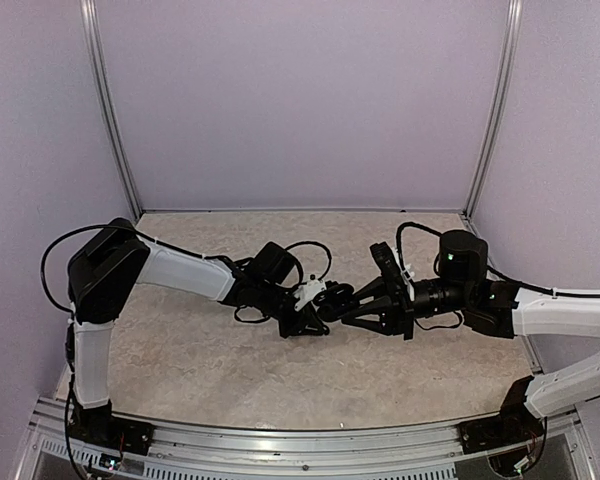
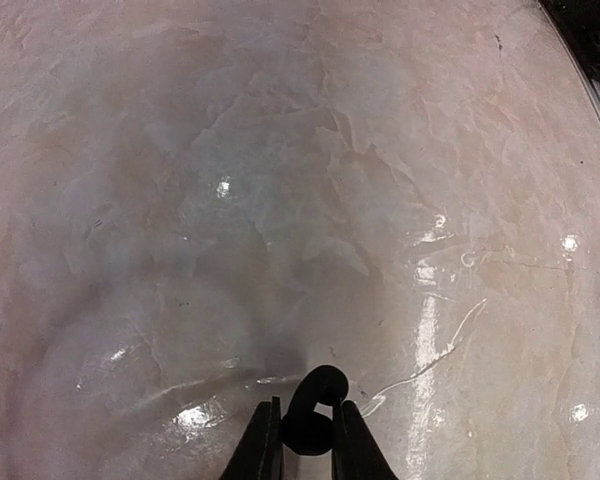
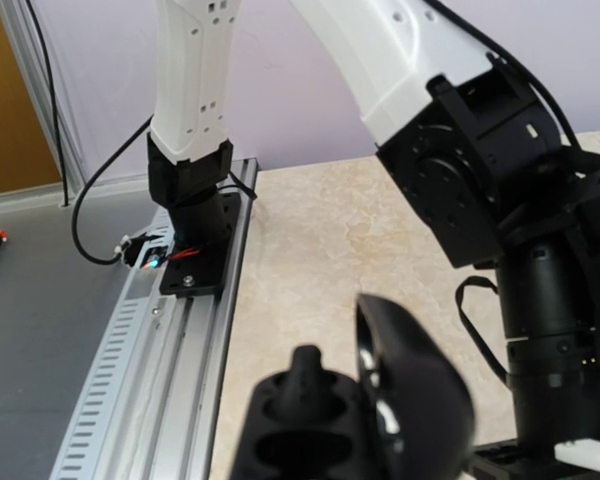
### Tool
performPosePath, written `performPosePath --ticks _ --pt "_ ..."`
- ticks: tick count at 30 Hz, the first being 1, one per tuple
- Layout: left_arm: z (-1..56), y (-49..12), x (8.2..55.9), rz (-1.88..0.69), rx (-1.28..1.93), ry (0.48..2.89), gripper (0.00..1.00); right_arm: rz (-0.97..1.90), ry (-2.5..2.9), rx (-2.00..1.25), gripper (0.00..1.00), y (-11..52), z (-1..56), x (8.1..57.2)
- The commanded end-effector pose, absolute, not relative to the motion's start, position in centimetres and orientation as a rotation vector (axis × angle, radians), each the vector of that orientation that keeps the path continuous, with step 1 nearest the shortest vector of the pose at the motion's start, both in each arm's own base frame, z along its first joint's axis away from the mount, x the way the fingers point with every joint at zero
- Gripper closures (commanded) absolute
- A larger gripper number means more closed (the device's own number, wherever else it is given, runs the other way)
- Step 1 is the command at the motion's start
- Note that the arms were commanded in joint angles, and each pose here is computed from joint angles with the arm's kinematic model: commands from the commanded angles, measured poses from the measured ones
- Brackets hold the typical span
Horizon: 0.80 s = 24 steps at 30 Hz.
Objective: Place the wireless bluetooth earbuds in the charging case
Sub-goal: Move the right earbud to the center of the board.
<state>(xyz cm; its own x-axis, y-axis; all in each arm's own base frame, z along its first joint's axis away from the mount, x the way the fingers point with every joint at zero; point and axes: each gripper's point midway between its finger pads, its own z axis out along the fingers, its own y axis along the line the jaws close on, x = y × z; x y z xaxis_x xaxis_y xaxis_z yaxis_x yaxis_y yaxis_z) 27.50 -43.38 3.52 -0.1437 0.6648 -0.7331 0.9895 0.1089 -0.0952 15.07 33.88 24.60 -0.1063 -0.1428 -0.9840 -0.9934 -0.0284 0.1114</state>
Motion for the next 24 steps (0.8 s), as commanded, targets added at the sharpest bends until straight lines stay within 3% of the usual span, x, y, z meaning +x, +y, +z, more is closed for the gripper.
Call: performPosePath --ticks 1,10,17,24 --pt "5.4 -43.8 27.1 -0.844 1.599 1.816 0.85 1.25 1.403 -1.284 1.0 33.7 24.1 15.2" --pt "3.4 -41.5 27.6 -0.721 1.519 1.902 0.85 1.248 1.404 -1.285 1.0 33.8 24.0 15.3" --pt "4.3 -42.0 26.4 -0.778 1.539 1.869 0.73 1.256 1.403 -1.292 1.0 33.9 23.9 15.2" --pt "4.8 -42.8 26.2 -0.803 1.558 1.839 0.72 1.252 1.406 -1.287 1.0 33.8 24.0 15.2"
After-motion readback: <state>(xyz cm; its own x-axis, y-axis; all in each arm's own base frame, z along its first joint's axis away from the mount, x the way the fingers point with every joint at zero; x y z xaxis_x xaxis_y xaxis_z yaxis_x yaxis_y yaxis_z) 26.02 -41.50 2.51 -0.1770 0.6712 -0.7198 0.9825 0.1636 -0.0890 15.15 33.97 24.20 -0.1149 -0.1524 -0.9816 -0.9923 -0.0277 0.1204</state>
